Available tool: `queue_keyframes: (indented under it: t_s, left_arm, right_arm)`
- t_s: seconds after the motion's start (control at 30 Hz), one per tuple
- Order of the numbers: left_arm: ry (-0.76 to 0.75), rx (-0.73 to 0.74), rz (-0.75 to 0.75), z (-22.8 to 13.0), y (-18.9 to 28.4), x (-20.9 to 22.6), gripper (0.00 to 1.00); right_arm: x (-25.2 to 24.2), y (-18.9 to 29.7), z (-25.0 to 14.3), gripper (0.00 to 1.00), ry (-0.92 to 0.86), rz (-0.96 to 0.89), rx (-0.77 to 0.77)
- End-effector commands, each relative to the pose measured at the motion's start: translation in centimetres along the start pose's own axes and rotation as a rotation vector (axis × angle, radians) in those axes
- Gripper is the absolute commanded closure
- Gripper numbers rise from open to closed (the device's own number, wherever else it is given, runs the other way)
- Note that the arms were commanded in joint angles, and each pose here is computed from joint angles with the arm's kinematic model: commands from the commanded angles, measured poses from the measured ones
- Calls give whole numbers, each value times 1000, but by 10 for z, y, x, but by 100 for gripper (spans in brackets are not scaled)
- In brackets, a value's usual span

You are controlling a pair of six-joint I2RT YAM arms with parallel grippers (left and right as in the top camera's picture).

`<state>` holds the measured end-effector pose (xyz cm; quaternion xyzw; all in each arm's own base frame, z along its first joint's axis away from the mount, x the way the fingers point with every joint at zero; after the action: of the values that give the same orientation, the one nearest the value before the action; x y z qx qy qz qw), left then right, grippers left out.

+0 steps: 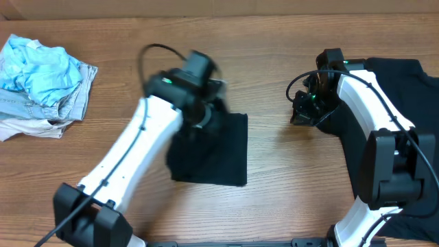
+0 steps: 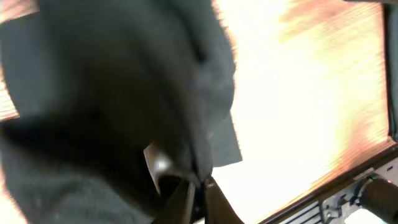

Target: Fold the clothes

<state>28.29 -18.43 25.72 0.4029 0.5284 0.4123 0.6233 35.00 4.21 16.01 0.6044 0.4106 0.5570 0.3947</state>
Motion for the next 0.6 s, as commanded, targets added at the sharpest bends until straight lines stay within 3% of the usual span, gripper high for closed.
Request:
queue_keyframes:
  t_s: [0.0, 0.07, 0.13, 0.3, 0.4, 0.43, 0.53, 0.57]
  left_arm:
    - [58, -64, 90, -2, -4, -14, 82]
    - [55, -66, 131, -3, -11, -16, 55]
    - [58, -37, 150, -2, -19, -14, 39]
    - [74, -3, 196, -2, -19, -1, 38]
    - [85, -9, 227, 4, -15, 13, 36]
    - [97, -16, 250, 7, -13, 20, 37]
    - [116, -52, 320, 15, -11, 41, 84]
    - [123, -66, 333, 18, -12, 46, 96]
  right_arm:
    - [1, 2, -1, 89, 6, 13, -7]
    - [1, 2, -1, 89, 7, 13, -7]
    - [1, 2, -1, 89, 6, 13, -6]
    - [9, 0, -9, 87, 119, 73, 45]
    - [22, -4, -16, 79, 185, 86, 88]
    - [27, -6, -18, 77, 200, 82, 99]
    - [36, -9, -19, 77, 226, 80, 101]
    - [37, -10, -17, 76, 222, 80, 92]
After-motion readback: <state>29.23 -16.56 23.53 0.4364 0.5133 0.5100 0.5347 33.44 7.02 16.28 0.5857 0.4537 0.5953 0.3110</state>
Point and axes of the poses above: each gripper's point midway between its finger pads, its own y axis back along the fingers, its own x axis along the line the jaws close on, z = x × y, the point moved 10 cm from there along y, back along the fingers, and after that the axes turned 12 degrees about y, right-handed, at the moved point
